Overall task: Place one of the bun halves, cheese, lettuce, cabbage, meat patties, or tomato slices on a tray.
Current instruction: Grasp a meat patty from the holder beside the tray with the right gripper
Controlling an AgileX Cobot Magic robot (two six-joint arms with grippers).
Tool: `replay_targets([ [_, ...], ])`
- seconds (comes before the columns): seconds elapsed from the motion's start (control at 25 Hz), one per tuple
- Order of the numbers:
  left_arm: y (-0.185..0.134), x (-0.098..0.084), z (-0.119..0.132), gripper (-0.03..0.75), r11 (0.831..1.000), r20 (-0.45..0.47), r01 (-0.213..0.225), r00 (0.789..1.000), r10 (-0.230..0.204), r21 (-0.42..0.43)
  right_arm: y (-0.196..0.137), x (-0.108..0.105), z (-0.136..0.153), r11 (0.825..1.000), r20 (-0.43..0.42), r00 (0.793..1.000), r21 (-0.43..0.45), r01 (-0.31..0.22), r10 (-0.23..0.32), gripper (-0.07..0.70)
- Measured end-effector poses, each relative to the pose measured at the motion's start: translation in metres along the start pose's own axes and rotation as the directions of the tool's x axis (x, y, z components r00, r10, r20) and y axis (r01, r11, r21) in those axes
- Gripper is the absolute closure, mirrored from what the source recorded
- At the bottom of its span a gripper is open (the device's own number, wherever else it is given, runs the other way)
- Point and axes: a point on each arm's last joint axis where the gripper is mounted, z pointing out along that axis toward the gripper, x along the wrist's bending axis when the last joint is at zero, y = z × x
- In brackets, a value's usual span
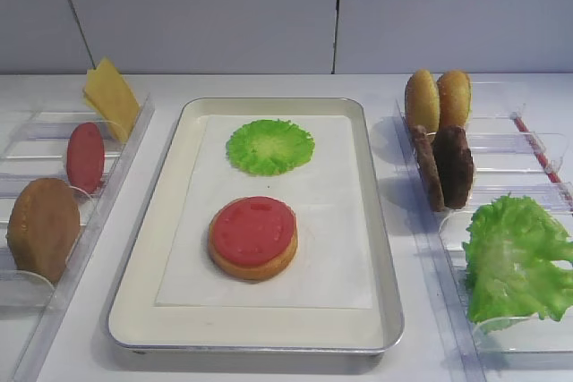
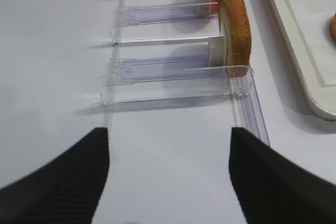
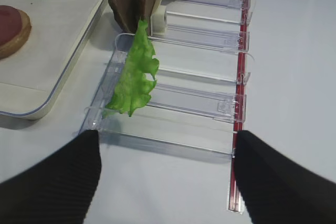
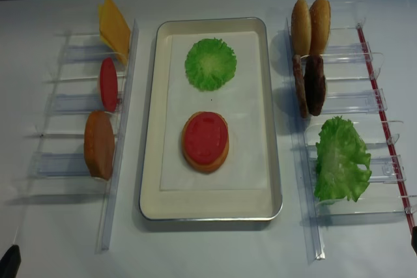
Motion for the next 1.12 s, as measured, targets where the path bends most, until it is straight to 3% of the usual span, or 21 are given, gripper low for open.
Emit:
replay_targets([
  [0.2, 0.000, 0.000, 0.000, 0.243, 1.000, 0.000, 0.000, 1.000, 0.000, 0.000, 0.000, 0.000, 0.000, 1.000, 0.000, 1.000, 0.000, 0.000, 0.000, 0.077],
  [0.28, 0.000, 0.000, 0.000, 0.244, 1.000, 0.000, 0.000, 1.000, 0.000, 0.000, 0.000, 0.001, 0.000, 1.000, -0.009, 1.000, -0.002, 0.026, -0.026, 0.077],
  [0.32, 0.000, 0.000, 0.000, 0.244, 1.000, 0.000, 0.000, 1.000, 0.000, 0.000, 0.001, 0.002, -0.001, 0.999, -0.021, 0.998, -0.006, 0.054, -0.054, 0.077],
  [0.4, 0.000, 0.000, 0.000, 0.244, 1.000, 0.000, 0.000, 1.000, 0.000, 0.000, 0.005, 0.007, -0.005, 0.986, -0.065, 0.984, -0.048, 0.162, -0.165, 0.077],
  [0.48, 0.000, 0.000, 0.000, 0.244, 1.000, 0.000, 0.000, 1.000, 0.000, 0.000, 0.014, 0.013, -0.013, 0.958, -0.095, 0.960, -0.144, 0.248, -0.263, 0.077],
  [0.52, 0.000, 0.000, 0.000, 0.244, 1.000, 0.000, 0.000, 1.000, 0.000, 0.000, 0.020, 0.017, -0.017, 0.943, -0.110, 0.950, -0.201, 0.265, -0.291, 0.077],
  [0.6, 0.000, 0.000, 0.000, 0.244, 1.000, 0.000, 0.000, 1.000, 0.000, 0.000, 0.032, 0.023, -0.024, 0.930, -0.154, 0.941, -0.269, 0.253, -0.300, 0.077],
  [0.68, 0.000, 0.000, 0.000, 0.244, 1.000, 0.000, 0.000, 1.000, 0.000, 0.000, 0.044, 0.027, -0.026, 0.932, -0.214, 0.933, -0.286, 0.224, -0.289, 0.077],
  [0.88, 0.000, 0.000, 0.000, 0.244, 1.000, 0.000, 0.000, 1.000, 0.000, 0.000, 0.080, 0.030, -0.023, 0.926, -0.311, 0.891, -0.286, 0.244, -0.331, 0.077],
  [1.0, 0.000, 0.000, 0.000, 0.244, 1.000, 0.000, 0.000, 1.000, 0.000, 0.000, 0.102, 0.033, -0.021, 0.920, -0.372, 0.855, -0.293, 0.260, -0.361, 0.077],
  [1.12, 0.000, 0.000, 0.000, 0.244, 1.000, 0.000, 0.000, 1.000, 0.000, 0.000, 0.120, 0.036, -0.013, 0.930, -0.473, 0.810, -0.286, 0.232, -0.348, 0.077],
])
